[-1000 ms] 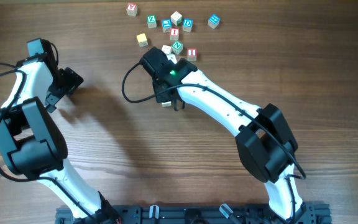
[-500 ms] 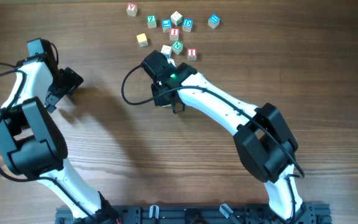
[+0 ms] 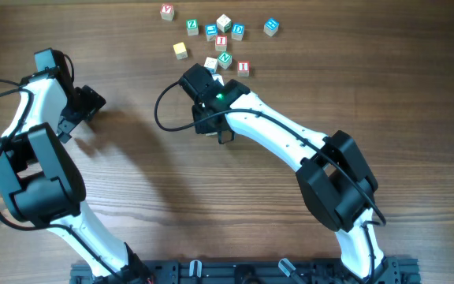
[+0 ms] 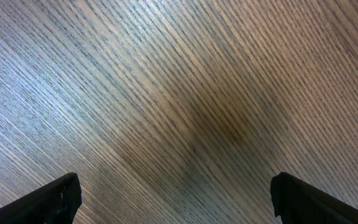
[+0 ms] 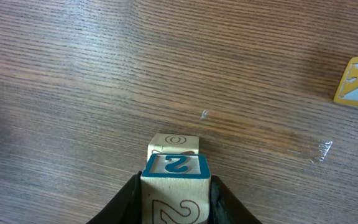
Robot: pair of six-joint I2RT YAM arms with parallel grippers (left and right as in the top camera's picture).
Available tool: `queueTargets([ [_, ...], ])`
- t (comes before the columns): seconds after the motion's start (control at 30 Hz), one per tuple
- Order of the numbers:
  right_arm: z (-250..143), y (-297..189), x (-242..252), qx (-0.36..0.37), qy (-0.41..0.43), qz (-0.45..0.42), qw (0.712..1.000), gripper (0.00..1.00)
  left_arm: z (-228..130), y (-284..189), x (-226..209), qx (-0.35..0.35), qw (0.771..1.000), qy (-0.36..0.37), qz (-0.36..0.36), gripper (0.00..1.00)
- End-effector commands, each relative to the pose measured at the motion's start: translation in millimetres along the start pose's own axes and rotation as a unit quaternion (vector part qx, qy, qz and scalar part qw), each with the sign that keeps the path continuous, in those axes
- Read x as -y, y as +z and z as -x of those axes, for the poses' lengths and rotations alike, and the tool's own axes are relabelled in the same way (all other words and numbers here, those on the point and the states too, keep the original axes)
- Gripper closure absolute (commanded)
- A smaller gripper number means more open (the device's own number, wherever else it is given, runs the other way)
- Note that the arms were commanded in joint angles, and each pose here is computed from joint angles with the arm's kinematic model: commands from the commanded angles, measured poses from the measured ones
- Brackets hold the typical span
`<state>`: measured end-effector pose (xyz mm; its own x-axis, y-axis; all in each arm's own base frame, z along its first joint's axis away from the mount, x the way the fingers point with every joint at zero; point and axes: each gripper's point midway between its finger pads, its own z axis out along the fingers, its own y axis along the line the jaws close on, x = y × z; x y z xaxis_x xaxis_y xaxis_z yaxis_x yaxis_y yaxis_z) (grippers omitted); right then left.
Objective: Form a tower
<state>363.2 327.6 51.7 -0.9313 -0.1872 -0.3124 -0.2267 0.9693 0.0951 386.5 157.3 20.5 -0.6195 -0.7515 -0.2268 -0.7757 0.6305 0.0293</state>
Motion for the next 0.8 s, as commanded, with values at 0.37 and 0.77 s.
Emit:
queueTargets([
  [0.37,-4.9,3.4,-2.0,-0.008,0.005,0.003,1.000,0.62,-0.2,1.4,-3.4,0.000,1.000,-0.002,0.006,0.00],
  [0.77,-7.5,3.9,-2.8,-0.013,-0.008,0.007,1.000,0.69,-0.2,1.4,-3.4,0.000,1.000,-0.002,0.006,0.00],
])
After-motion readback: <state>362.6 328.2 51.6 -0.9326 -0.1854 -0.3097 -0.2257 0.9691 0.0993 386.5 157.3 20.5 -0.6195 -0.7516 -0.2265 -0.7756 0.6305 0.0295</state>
